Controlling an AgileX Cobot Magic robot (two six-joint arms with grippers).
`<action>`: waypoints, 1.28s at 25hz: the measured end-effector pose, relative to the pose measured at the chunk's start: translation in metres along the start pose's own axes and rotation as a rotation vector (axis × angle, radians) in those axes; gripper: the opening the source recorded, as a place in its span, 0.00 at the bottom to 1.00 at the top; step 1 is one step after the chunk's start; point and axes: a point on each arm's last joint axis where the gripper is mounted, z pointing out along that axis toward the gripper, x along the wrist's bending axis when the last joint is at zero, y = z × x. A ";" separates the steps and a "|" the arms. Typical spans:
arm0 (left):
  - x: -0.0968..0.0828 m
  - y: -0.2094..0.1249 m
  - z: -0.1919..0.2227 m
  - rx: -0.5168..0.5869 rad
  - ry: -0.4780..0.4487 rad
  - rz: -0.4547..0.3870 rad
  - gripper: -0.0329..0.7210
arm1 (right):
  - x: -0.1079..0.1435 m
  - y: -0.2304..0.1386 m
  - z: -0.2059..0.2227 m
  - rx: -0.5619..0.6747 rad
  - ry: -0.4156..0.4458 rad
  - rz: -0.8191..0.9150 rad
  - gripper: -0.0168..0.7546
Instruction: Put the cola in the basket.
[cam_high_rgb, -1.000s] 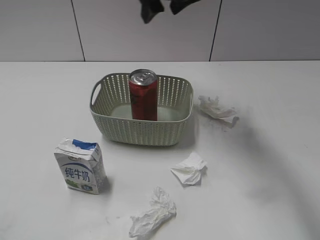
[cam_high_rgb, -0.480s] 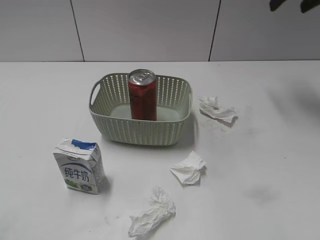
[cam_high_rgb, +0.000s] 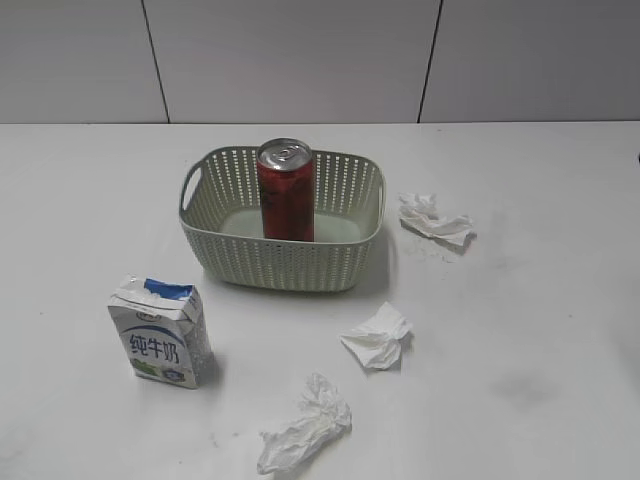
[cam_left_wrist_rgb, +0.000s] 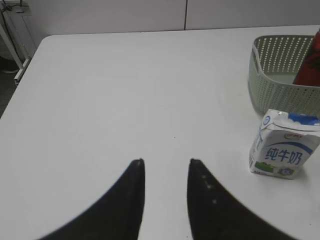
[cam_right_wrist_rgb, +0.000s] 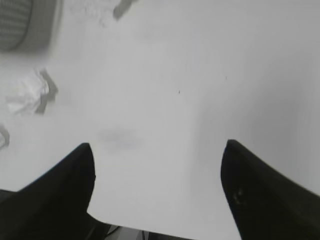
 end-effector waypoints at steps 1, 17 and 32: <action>0.000 0.000 0.000 0.000 0.000 0.000 0.36 | 0.003 -0.018 -0.007 -0.021 -0.004 -0.005 0.79; 0.000 0.000 0.000 0.000 0.000 0.000 0.36 | 0.017 -0.229 -0.011 -0.344 -0.052 -0.044 0.79; 0.000 0.000 0.000 0.000 0.001 0.000 0.36 | 0.029 -0.297 -0.045 -0.813 -0.082 -0.133 0.79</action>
